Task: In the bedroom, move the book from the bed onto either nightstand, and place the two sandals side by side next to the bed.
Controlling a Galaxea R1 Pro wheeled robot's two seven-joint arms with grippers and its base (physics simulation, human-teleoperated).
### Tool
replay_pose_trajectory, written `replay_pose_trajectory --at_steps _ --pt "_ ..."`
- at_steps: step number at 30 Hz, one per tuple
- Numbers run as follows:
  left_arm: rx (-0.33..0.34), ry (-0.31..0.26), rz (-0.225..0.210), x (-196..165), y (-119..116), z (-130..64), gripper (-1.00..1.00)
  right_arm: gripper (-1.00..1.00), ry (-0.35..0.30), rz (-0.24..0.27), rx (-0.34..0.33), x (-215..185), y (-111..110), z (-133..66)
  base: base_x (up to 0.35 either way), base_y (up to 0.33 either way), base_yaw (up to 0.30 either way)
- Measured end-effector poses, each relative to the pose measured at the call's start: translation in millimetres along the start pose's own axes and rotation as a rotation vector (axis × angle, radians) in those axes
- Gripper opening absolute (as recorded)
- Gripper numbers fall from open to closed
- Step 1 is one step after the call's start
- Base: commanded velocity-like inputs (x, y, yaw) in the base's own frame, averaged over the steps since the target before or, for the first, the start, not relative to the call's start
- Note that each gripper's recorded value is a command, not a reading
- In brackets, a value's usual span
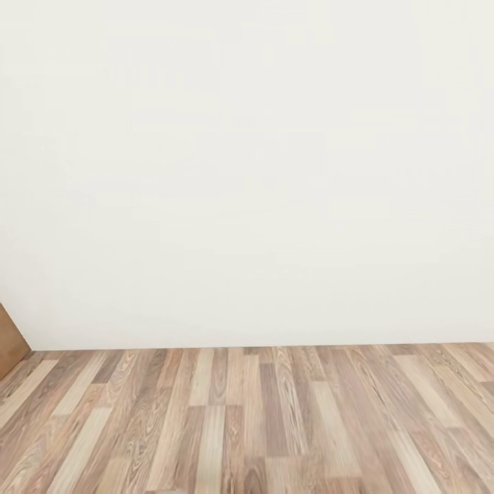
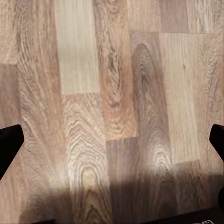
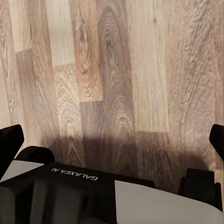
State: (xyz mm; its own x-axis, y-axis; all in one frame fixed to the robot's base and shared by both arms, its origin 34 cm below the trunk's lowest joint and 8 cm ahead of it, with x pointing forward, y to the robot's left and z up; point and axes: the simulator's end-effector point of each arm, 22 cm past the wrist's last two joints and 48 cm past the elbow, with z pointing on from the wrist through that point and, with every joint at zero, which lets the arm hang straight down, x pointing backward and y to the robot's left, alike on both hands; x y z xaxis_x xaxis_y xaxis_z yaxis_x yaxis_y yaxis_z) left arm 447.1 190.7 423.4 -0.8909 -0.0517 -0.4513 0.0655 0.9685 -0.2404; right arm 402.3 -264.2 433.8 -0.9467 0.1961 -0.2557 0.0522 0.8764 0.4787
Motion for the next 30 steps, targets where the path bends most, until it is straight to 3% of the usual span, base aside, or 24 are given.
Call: replay_pose_trajectory --at_steps 30 --pt "0.000 0.000 0.000 0.0 0.0 0.0 1.00 1.00 0.000 0.000 0.000 0.0 0.0 0.0 0.326 0.000 0.000"
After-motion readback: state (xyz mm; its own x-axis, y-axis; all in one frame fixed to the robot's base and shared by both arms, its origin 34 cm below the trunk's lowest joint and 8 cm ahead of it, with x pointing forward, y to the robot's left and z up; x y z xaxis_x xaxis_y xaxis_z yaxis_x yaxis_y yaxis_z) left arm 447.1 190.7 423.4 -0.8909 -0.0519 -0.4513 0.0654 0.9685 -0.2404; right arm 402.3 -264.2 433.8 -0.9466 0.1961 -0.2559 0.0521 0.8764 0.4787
